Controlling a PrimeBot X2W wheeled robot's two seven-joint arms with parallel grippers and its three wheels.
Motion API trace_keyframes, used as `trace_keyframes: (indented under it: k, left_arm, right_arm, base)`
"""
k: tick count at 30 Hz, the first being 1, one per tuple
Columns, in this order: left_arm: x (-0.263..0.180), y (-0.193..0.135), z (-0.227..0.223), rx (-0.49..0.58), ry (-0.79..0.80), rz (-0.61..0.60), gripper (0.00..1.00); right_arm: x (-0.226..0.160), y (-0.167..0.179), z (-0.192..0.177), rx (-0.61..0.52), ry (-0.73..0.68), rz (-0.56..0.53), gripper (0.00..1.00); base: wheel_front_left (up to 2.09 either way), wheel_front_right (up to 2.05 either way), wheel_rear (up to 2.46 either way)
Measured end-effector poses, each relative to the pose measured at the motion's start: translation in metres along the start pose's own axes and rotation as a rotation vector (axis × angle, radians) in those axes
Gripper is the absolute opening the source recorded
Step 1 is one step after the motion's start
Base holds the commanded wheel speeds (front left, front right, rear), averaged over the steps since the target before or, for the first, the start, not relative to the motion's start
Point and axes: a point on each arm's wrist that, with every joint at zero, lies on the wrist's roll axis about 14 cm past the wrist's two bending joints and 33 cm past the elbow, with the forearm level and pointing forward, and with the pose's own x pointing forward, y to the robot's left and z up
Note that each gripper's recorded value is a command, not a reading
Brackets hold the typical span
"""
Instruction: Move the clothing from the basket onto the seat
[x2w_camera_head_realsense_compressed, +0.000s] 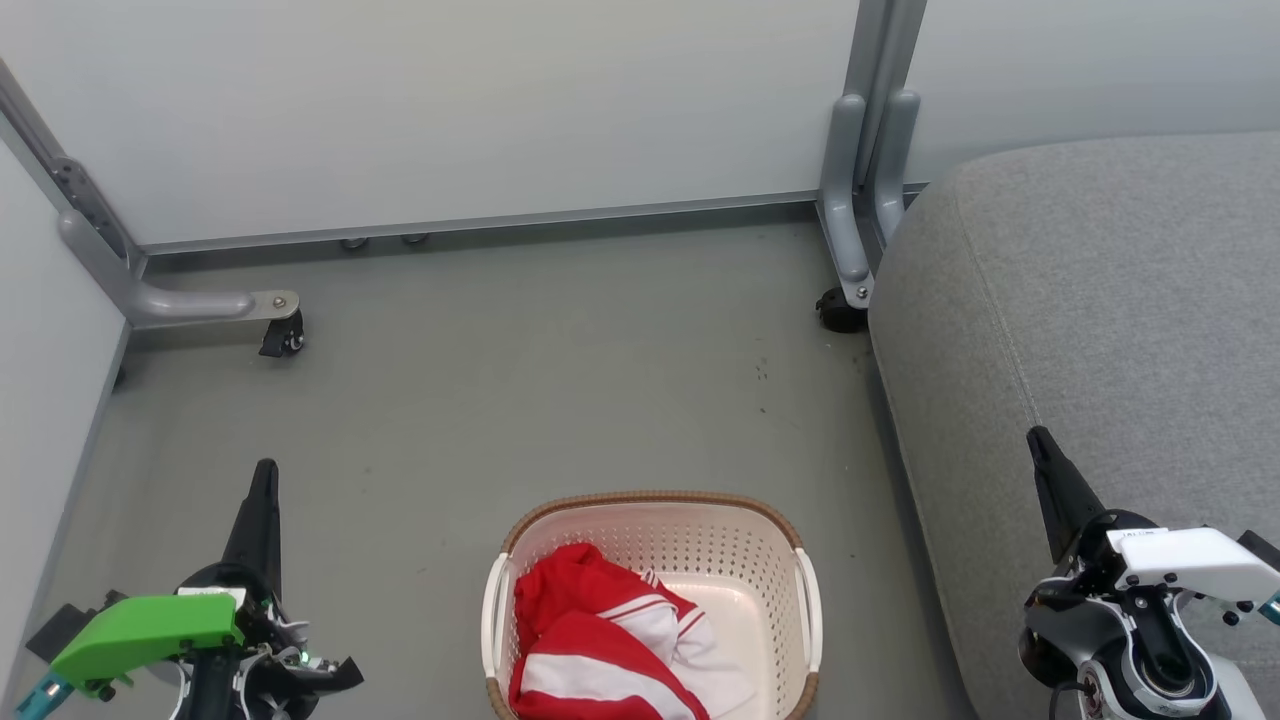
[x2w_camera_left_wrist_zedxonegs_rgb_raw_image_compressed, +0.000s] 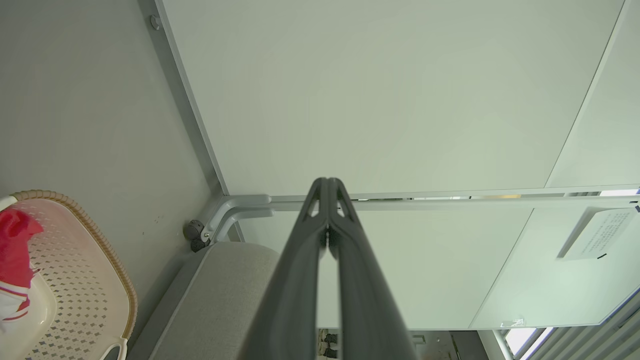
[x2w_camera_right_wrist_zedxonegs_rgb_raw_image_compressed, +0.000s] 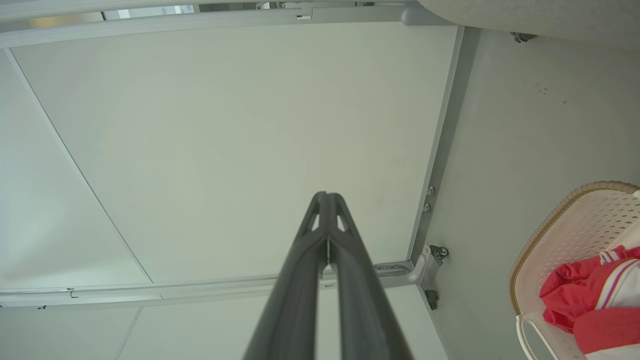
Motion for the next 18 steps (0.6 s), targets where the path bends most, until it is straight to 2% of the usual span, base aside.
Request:
trace_keyframes:
  k: [1,2,6,18]
  left_arm:
    - [0.0,0.0,0.0,0.0,0.0,0.0,0.0]
    - [0.0,0.002,0.0,-0.001,0.0,0.005,1.0]
    - [-0.006,0.016,-0.003,-0.007,0.002,0.048,1.0]
    - [-0.002,0.003,-0.012,0.03,-0.003,0.009,1.0]
  right_arm:
    - [0.0,0.0,0.0,0.0,0.0,0.0,0.0]
    - [0.0,-0.001,0.0,0.001,0.0,-0.004,1.0]
    - [-0.007,-0.015,-0.001,0.009,-0.005,-0.045,1.0]
    - [-0.004,-0.011,-0.005,-0.059,-0.016,-0.034,1.0]
  base:
    - [0.0,0.0,0.0]
    - [0.0,0.0,0.0]
    - [0.0,0.0,0.0]
    - [0.0,0.0,0.0]
